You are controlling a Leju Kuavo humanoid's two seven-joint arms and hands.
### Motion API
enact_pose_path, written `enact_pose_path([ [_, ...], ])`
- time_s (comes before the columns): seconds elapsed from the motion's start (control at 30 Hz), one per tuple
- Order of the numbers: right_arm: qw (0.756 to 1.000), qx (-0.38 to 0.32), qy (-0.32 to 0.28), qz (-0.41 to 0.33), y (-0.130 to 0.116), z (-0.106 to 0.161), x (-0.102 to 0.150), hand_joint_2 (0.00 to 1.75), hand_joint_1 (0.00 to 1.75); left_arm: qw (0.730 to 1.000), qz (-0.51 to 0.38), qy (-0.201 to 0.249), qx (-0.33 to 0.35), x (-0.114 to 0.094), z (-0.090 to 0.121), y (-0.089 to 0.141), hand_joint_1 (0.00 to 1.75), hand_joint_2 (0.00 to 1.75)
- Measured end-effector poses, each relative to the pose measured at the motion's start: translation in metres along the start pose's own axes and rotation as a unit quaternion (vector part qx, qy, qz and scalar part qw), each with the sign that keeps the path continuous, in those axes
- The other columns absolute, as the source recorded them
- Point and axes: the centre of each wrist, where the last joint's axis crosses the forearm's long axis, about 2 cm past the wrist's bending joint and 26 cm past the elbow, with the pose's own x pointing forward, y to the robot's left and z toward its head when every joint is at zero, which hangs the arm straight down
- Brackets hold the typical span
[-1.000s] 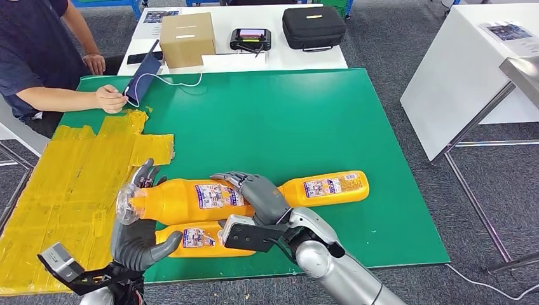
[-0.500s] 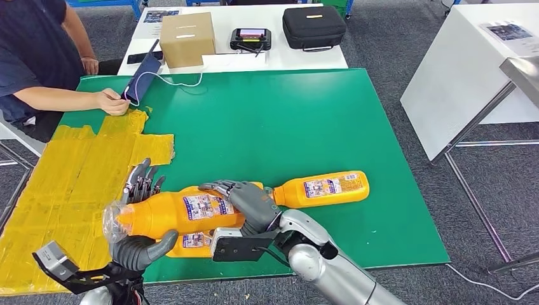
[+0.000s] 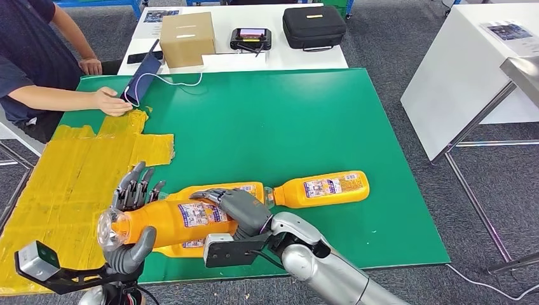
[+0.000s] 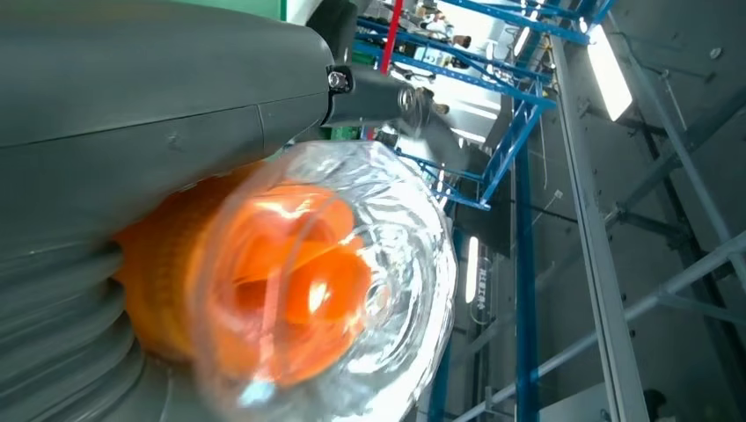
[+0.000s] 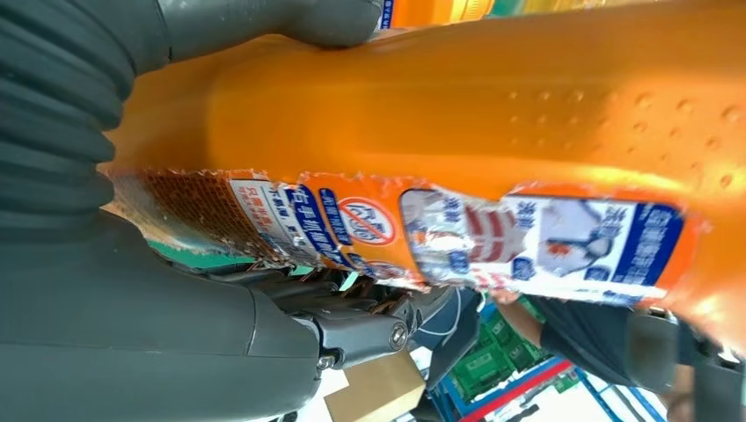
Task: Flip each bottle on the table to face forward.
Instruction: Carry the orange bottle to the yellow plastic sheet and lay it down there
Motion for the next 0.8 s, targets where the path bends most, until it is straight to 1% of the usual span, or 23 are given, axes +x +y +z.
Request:
enact_pose_path([
  [0.8,1.000,0.021,0.011,0.003,0.0027,-0.0072,-0.0077,1.75,1.75,1.000,-0.002,-0.004,0.003,0.0015,0.0048,0.0049,1.75,1.75],
])
